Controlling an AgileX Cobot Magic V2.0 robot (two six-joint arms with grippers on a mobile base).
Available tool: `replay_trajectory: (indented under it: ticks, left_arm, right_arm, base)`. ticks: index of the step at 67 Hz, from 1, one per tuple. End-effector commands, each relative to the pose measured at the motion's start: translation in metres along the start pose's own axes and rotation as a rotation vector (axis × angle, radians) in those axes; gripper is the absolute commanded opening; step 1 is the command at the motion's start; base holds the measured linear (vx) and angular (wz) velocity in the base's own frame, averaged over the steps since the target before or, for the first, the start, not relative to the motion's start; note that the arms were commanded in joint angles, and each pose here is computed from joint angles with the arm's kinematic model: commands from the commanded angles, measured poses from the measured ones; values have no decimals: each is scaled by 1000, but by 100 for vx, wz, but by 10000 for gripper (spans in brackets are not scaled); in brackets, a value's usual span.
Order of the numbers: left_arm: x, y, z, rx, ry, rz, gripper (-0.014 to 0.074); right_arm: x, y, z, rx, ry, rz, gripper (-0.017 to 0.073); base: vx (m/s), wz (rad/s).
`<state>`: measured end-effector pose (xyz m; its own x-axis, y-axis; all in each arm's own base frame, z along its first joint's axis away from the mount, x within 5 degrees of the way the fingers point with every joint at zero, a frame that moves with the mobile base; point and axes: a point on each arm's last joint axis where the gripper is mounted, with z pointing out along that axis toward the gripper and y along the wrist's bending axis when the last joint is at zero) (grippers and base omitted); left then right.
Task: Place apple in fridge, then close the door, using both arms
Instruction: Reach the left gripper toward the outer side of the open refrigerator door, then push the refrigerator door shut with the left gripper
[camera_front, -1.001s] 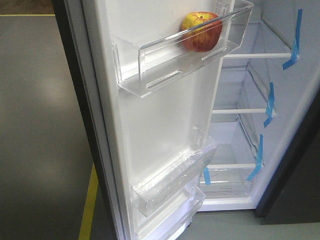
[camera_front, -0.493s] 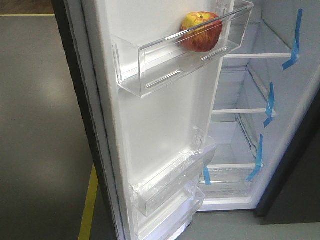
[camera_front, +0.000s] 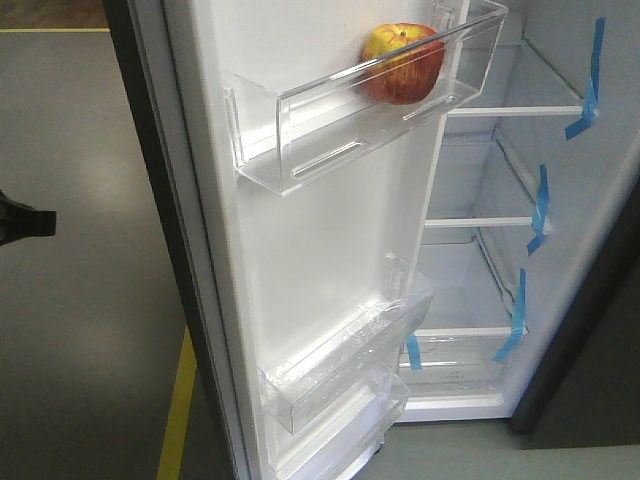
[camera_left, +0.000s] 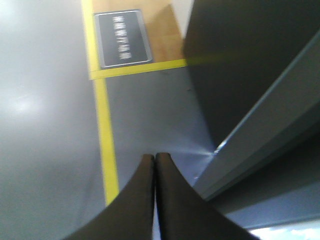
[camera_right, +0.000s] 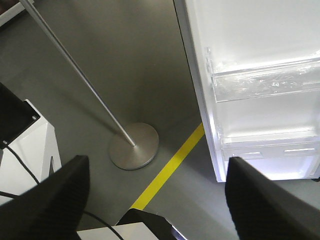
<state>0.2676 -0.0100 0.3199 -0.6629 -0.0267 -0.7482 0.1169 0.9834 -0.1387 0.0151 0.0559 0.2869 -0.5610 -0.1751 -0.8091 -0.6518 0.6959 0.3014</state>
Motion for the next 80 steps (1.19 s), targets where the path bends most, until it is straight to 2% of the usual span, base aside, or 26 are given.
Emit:
replay_trajectory:
  ticks: [1, 23, 34, 58, 80]
  left_arm:
    - [-27, -4, 2, 43, -115, -11, -6]
    - [-57, 1, 55, 102, -92, -4, -6]
    - [-71, -1, 76, 127, -96, 25, -6]
    - [-91, -34, 111, 226, -63, 107, -6]
    - [-86, -65, 112, 305, -44, 183, -6]
  right_arm:
    - [-11, 3, -3, -7, -65, 4, 538]
    - [-11, 3, -3, -8, -65, 4, 538]
    - [-11, 3, -3, -8, -65, 4, 538]
    - [-11, 3, -3, -8, -65, 4, 538]
    - [-11, 3, -3, -8, -66, 4, 538]
  base:
    - [0, 0]
    - [0, 0]
    - [0, 0]
    - [0, 0]
    - [0, 0]
